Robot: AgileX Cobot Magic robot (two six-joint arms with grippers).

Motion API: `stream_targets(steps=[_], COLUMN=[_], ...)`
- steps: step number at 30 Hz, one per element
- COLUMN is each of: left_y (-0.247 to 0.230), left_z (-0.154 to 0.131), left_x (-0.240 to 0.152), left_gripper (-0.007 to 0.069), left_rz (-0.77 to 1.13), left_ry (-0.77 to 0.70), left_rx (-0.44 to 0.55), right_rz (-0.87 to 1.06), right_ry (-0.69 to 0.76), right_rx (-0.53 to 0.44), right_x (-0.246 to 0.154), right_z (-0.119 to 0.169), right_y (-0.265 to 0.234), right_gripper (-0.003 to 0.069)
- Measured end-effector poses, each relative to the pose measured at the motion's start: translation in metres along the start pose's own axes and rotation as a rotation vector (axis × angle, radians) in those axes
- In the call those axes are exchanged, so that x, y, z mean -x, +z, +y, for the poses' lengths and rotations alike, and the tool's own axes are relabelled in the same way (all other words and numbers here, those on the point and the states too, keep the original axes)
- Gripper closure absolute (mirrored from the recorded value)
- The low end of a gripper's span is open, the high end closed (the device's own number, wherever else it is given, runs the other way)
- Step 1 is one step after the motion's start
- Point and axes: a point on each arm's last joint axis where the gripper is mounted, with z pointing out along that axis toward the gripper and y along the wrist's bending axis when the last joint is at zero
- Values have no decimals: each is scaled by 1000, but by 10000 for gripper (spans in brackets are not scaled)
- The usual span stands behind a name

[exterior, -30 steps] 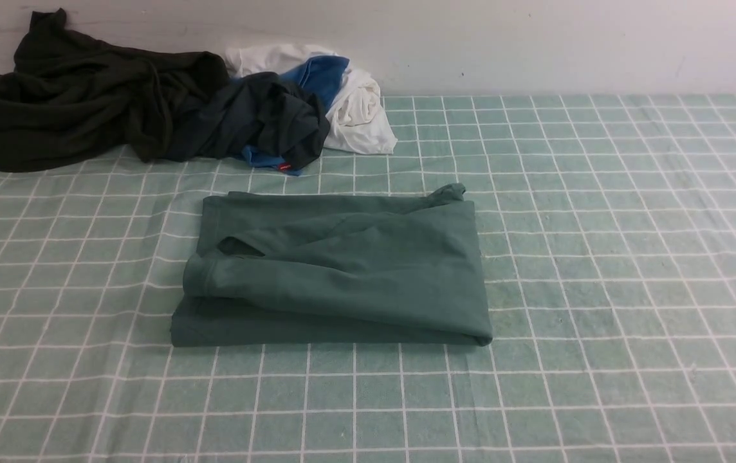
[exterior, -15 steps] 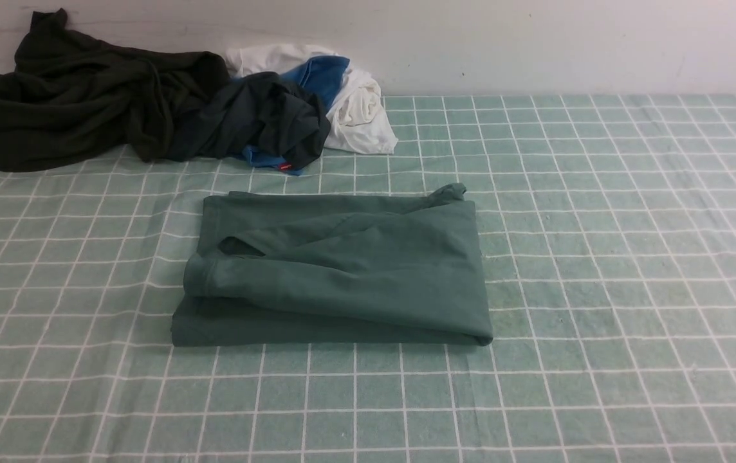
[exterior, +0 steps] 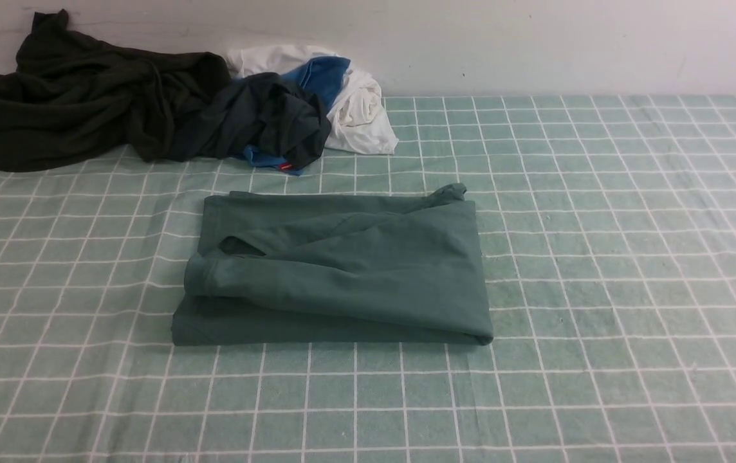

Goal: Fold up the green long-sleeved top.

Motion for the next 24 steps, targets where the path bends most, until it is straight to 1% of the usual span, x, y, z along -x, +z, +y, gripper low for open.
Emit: stream_targets(steps=[2,7,24], left_y=[0,0,-1], left_z=[0,-1,-1], left_x=[-5,-7,-8], left_gripper=[628,628,628], left_rz=[45,83,88], left_ry=[0,-2,-11], left_rx=[-4,-7,-7], right_rz=[0,0,0], right_ry=[2,2,2], right_rx=[1,1,1], right_x=[0,0,0], right_z=[0,0,0], right_y=[0,0,0], right_gripper=[673,673,673])
